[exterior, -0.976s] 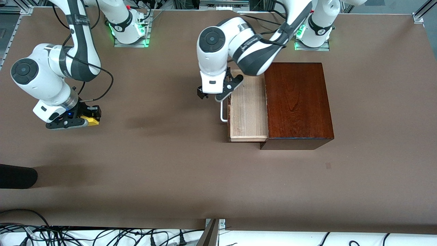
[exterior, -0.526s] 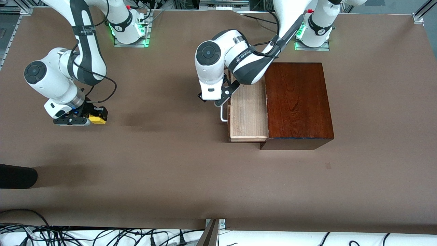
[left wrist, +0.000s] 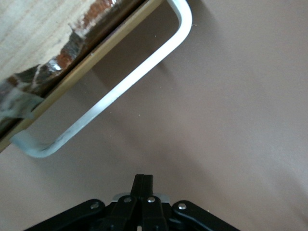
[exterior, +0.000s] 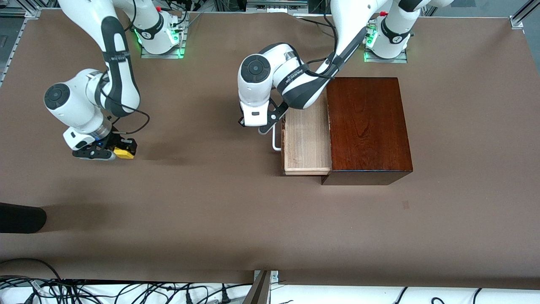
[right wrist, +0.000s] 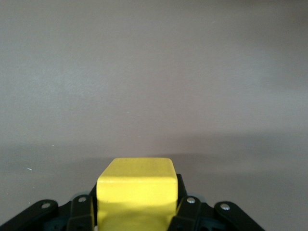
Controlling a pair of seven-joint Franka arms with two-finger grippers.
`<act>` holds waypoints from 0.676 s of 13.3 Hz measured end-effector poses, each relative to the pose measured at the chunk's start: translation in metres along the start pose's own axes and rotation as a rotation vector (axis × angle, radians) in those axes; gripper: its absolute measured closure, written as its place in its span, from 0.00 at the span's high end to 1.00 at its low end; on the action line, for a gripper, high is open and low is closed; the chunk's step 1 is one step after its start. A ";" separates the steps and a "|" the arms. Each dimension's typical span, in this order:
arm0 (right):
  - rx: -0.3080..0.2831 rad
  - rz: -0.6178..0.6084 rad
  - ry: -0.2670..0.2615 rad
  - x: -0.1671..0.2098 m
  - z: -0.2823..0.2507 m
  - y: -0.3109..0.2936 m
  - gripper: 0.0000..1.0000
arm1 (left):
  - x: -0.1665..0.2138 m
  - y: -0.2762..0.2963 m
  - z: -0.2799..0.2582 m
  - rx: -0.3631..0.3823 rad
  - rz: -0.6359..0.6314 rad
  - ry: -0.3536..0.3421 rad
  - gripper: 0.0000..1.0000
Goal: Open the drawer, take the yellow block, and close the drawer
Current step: 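Push the drawer into the box with the left gripper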
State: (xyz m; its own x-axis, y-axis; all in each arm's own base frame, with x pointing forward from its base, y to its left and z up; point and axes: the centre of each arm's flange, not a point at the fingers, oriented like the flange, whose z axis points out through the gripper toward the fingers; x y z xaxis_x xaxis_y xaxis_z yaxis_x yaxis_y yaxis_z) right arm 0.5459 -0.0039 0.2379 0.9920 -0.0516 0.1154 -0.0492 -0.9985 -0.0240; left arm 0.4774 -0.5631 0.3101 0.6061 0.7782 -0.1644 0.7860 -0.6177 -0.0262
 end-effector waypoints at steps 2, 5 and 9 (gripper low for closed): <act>0.002 -0.007 0.000 -0.003 0.017 -0.003 0.56 | 0.010 0.002 0.008 0.008 -0.048 0.008 0.01; -0.011 -0.006 0.000 -0.003 0.026 -0.001 0.56 | 0.031 0.005 0.010 0.007 -0.087 0.029 0.01; 0.025 0.002 0.013 -0.009 0.042 -0.002 0.56 | 0.053 0.006 0.011 0.021 -0.073 0.122 0.01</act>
State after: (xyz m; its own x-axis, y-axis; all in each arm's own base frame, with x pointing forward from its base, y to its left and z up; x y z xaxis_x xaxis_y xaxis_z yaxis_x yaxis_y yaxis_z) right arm 0.5425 -0.0004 0.1948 0.9903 -0.0543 0.1281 -0.0482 -0.9976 -0.0495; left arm 0.5127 -0.5263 0.2904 0.5588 0.8283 -0.0405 0.8265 -0.5602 -0.0545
